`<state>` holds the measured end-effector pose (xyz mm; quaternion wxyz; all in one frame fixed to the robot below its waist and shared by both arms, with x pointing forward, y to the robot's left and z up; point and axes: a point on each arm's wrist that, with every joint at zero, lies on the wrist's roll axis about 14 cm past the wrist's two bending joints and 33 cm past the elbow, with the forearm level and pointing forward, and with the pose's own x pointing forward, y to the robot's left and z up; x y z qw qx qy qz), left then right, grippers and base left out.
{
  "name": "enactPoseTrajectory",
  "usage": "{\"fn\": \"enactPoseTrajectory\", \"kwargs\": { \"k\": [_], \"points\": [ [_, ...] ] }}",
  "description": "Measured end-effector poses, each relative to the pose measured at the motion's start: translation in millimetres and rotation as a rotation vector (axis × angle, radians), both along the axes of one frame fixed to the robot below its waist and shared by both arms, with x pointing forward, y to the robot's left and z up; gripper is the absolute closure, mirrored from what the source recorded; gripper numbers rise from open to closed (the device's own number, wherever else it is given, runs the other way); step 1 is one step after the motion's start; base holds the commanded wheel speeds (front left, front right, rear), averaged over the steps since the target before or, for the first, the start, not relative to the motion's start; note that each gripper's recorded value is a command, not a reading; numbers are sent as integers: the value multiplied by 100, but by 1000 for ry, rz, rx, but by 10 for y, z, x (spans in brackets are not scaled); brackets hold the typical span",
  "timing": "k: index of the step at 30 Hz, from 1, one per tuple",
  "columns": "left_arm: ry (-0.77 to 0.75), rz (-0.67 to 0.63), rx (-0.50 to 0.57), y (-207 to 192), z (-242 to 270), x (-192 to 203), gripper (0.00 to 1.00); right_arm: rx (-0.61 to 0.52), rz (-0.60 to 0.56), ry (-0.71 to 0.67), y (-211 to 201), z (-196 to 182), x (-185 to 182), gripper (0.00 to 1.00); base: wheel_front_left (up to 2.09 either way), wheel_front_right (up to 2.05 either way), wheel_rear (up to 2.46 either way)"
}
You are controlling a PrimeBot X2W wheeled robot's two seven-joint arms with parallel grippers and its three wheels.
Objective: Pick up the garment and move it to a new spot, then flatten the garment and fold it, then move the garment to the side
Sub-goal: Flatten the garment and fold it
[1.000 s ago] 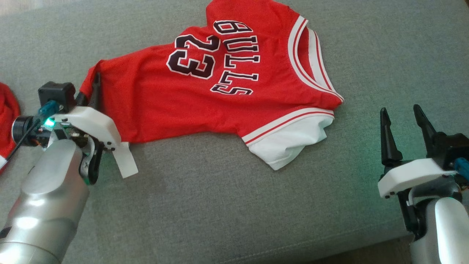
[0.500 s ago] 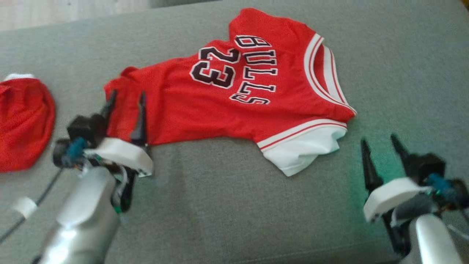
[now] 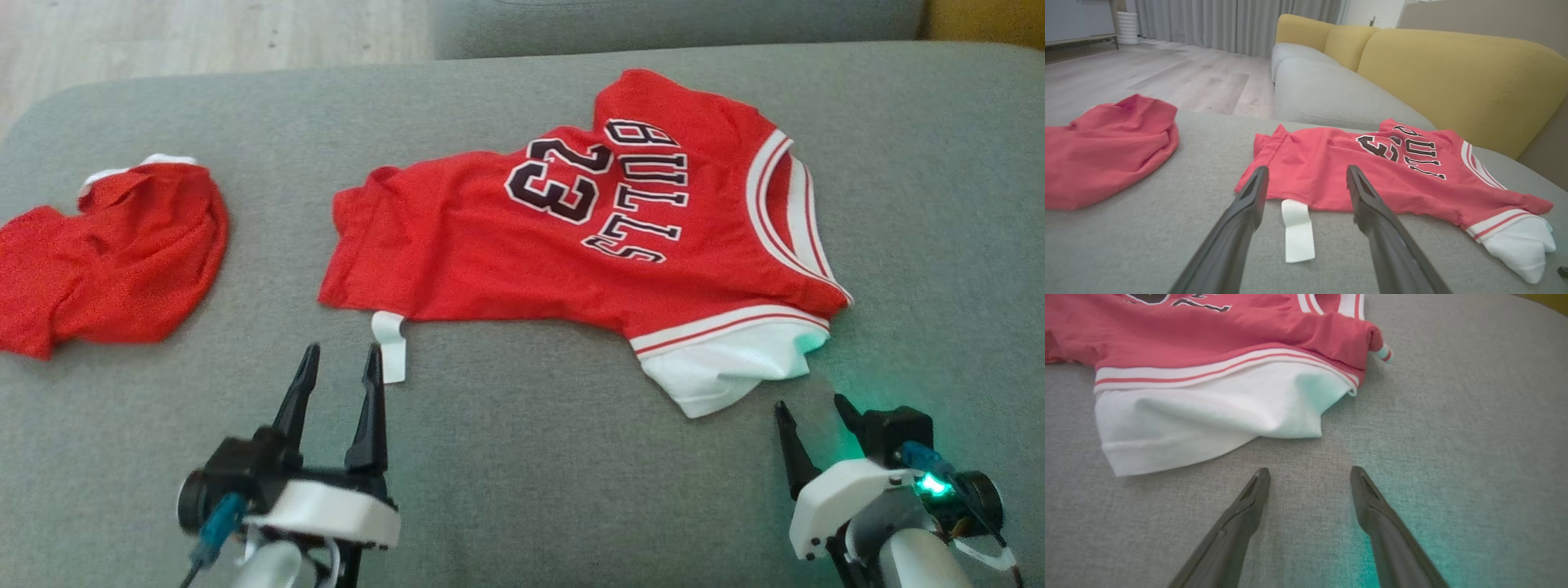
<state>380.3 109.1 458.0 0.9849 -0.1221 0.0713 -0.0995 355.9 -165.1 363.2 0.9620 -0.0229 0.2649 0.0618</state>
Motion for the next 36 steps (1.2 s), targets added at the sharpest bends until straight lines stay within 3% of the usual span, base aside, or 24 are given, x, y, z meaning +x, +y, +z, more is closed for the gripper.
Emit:
{"fn": "enactPoseTrajectory", "kwargs": {
  "k": [7,22,23,25,26,36],
  "points": [
    [-16,80,-1,189,61,-159,0,37,17,-20,122,-11,161,0,0,0,0],
    [-13,64,-4,117,39,-139,0,80,62,-48,333,10,420,0,0,0,0],
    [-12,64,-5,114,36,-139,0,77,68,-52,344,18,440,23,0,0,0],
    [-9,63,-2,109,23,-140,0,69,79,-57,360,31,471,83,0,0,0],
    [-9,62,1,107,20,-140,0,68,79,-59,361,37,480,100,0,0,0],
    [-20,28,-13,-24,54,-93,0,-10,27,-112,55,227,455,100,0,0,0]
  ]
}}
